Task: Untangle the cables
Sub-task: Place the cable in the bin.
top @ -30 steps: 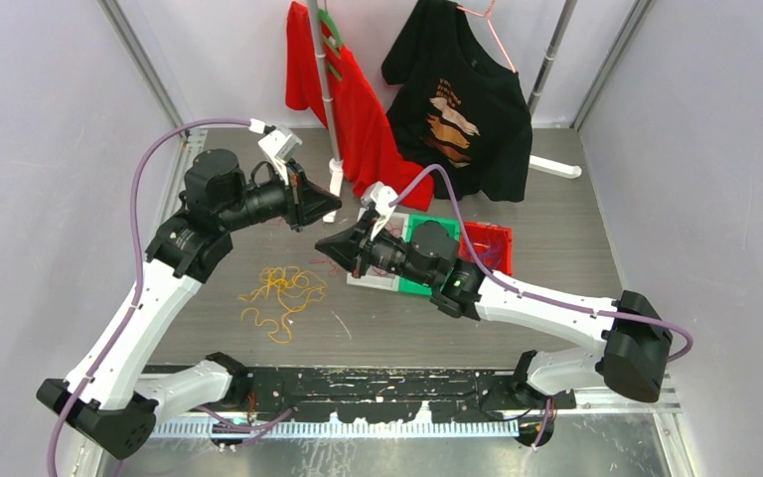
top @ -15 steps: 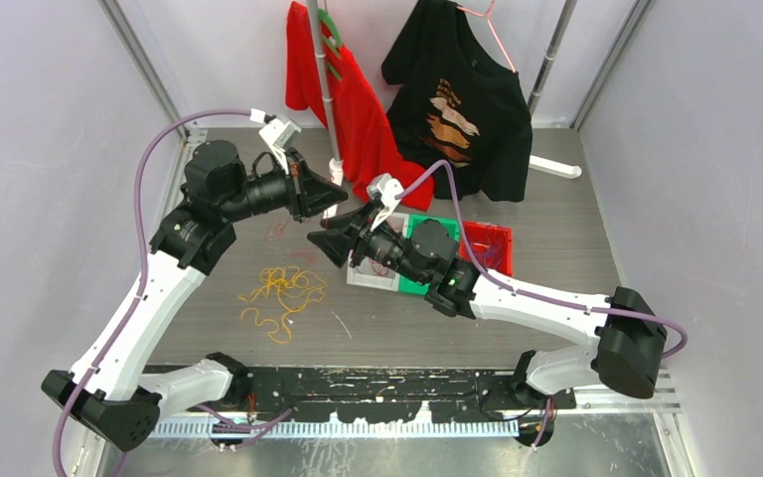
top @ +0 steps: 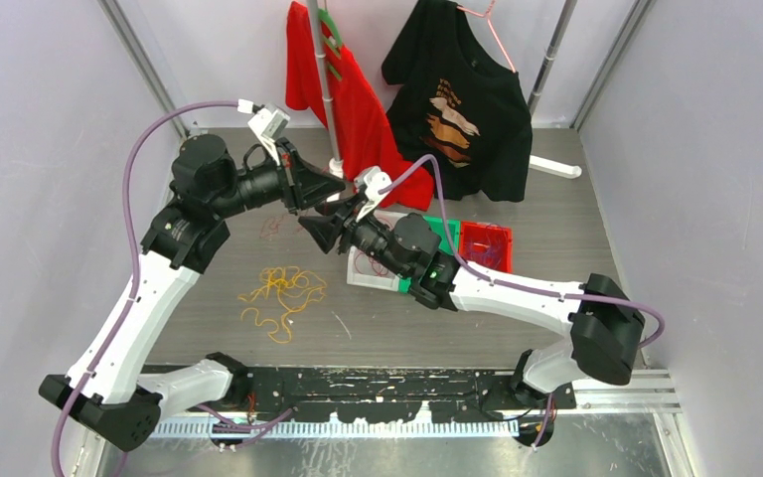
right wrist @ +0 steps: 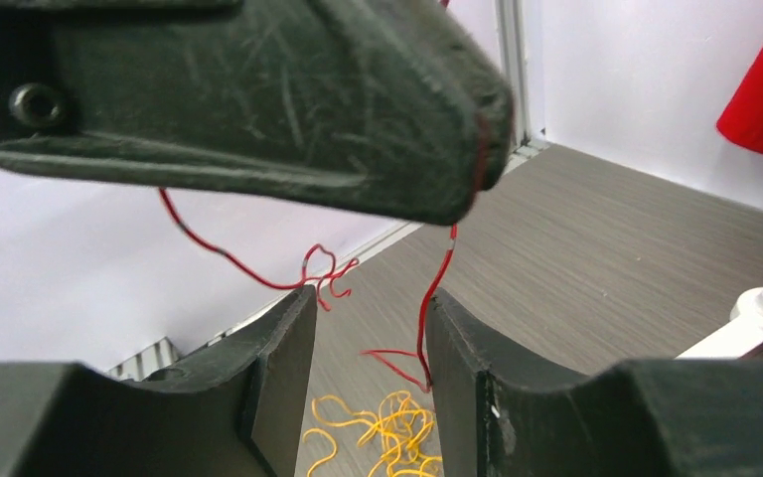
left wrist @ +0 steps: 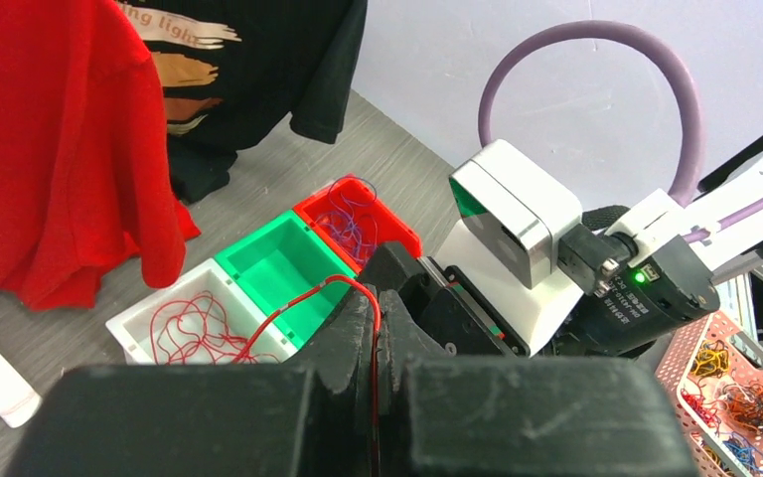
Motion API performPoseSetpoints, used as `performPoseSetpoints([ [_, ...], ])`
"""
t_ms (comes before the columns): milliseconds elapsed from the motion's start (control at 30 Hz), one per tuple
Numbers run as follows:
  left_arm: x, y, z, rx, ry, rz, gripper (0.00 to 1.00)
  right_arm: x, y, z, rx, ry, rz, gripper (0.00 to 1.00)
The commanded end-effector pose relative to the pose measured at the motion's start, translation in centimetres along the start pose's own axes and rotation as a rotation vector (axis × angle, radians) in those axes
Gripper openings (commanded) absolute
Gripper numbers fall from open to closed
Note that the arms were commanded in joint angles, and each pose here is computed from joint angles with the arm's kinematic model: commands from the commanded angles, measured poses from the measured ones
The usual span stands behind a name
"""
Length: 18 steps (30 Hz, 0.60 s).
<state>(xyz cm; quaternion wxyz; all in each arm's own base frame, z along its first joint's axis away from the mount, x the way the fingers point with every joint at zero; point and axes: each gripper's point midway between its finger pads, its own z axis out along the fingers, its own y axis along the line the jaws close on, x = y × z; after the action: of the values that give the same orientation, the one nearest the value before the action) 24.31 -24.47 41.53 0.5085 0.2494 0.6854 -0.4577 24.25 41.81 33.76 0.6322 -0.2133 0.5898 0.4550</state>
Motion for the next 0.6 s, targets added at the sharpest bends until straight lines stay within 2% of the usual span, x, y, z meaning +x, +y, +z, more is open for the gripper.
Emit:
performPoseSetpoints([
  [0,-2.6,-1.5,-0.8,0.028,-0.066,0.037,0.00,-5.5,0.7,1.3,0.005,-0.176,-0.015,0.49],
  [400,-3.4,-1.7,-1.0,0.032,-0.089,0.027,0.00,-6.6,5.9,1.7,-0.240,-0.224,0.049,0.51],
  [567,-3.6,-1.8,-1.0,0.037,-0.095,0.027,0.00,-6.8,5.6,1.8,-0.210,-0.249,0.051,0.50],
])
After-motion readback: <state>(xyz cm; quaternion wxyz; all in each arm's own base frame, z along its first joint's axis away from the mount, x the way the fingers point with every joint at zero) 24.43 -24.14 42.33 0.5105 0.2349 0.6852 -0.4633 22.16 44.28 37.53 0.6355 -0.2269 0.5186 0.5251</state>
